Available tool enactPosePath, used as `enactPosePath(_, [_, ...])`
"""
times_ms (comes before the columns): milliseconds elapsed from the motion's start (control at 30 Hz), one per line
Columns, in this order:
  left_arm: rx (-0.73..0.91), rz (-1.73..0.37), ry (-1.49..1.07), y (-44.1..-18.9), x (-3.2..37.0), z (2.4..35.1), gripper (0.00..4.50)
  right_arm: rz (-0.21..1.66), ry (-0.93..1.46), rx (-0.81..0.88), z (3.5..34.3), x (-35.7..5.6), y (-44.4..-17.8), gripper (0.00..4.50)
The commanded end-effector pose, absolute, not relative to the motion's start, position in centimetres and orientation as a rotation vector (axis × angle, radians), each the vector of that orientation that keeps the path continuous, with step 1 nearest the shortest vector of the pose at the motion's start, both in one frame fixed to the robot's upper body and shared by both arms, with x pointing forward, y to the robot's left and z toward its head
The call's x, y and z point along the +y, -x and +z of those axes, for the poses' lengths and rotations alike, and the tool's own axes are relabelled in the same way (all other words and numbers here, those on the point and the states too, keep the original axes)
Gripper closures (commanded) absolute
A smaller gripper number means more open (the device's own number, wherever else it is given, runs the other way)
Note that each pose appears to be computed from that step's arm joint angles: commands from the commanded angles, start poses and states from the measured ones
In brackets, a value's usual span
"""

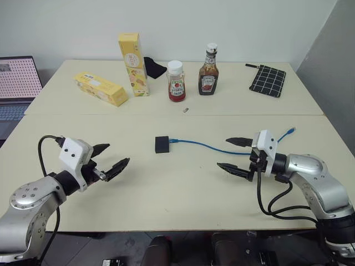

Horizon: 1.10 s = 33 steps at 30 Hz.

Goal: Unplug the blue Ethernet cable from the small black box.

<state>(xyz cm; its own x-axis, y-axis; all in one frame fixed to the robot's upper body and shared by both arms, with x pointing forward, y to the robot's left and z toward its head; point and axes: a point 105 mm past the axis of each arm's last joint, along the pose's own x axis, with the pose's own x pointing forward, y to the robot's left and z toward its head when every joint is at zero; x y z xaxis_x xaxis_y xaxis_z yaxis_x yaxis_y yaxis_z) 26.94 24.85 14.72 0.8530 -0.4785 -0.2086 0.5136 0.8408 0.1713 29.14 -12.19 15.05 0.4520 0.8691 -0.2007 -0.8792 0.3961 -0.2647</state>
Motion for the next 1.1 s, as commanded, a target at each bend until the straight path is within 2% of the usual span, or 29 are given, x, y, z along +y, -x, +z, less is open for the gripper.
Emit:
enactPosePath(33, [0.077, -0.57, -0.239, -26.7, 24.0, 16.9, 0.01, 1.125, 0.372, -0.009, 16.3, -12.2, -29.1, 0.0])
enactPosePath(500, [0.091, -0.59, -0.272, -26.0, 23.2, 16.6, 0.01, 1.129, 0.38, -0.009, 16.0, -11.3, -29.7, 0.0])
enactPosePath(600, [0.079, -0.627, -0.291, -25.7, 23.0, 16.8, 0.01, 1.14, 0.37, -0.002, 15.7, -10.0, -30.6, 0.0])
enactPosePath(700, [0.175, -0.723, -0.308, -24.8, 23.0, 15.7, 0.01, 1.159, 0.386, 0.014, 15.3, -8.2, -31.7, 0.0])
enactPosePath(867, [0.196, -0.785, -0.279, -24.0, 23.3, 15.9, 0.01, 1.174, 0.429, 0.025, 14.7, -4.6, -34.2, 0.0])
enactPosePath(1100, [0.213, -0.789, -0.316, -24.4, 24.4, 16.6, 0.01, 1.214, 0.519, 0.065, 13.0, 0.5, -37.5, 0.0])
